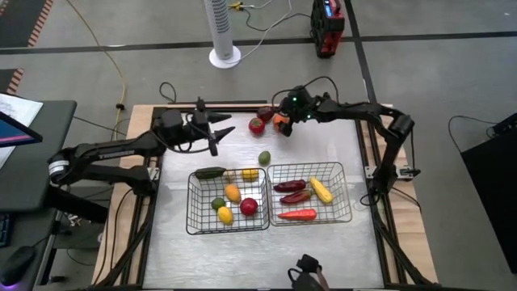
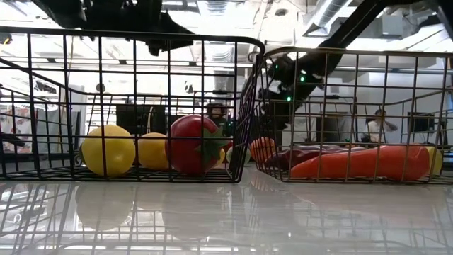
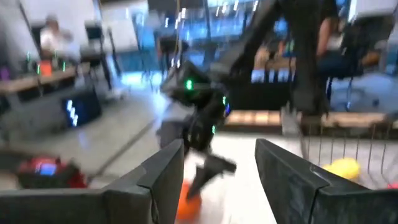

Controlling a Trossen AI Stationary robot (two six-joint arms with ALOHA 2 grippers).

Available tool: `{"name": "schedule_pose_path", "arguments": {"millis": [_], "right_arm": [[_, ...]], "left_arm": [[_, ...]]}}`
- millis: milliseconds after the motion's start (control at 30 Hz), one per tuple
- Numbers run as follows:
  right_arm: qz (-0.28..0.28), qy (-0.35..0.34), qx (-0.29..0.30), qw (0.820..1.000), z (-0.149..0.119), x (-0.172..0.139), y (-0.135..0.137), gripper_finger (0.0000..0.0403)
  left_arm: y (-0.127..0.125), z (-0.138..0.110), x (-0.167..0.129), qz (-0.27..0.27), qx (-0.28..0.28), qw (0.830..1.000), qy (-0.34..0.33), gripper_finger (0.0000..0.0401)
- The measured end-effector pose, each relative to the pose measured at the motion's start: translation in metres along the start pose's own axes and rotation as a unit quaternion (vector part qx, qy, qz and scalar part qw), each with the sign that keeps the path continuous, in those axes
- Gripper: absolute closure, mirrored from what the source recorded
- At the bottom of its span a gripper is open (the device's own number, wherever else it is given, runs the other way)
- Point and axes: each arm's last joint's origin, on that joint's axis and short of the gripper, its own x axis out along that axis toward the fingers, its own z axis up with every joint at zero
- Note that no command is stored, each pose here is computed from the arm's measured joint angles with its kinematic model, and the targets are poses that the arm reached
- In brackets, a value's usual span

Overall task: Sort produce into baskets
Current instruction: Put the orange into the black wire basket

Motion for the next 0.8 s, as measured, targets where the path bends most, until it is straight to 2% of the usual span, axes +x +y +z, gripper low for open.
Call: {"name": "schedule_pose_path", "arguments": {"millis": [133, 300, 800], "right_arm": [[0.004, 0.018, 0.006, 1.000, -0.009, 0.014, 0.001, 0.0006], [0.008, 0.032, 0.009, 0.999, -0.016, 0.024, 0.001, 0.0013], [0.016, 0.042, 0.019, 0.999, -0.018, 0.027, 0.005, 0.0052]], "left_arm": [[0.001, 0.003, -0.009, 0.035, -0.018, 0.997, 0.066, 0.0214], [0.001, -0.001, -0.014, 0.046, -0.034, 0.990, 0.130, 0.0214], [0.001, 0.002, -0.020, 0.043, -0.022, 0.990, 0.136, 0.0214]]}}
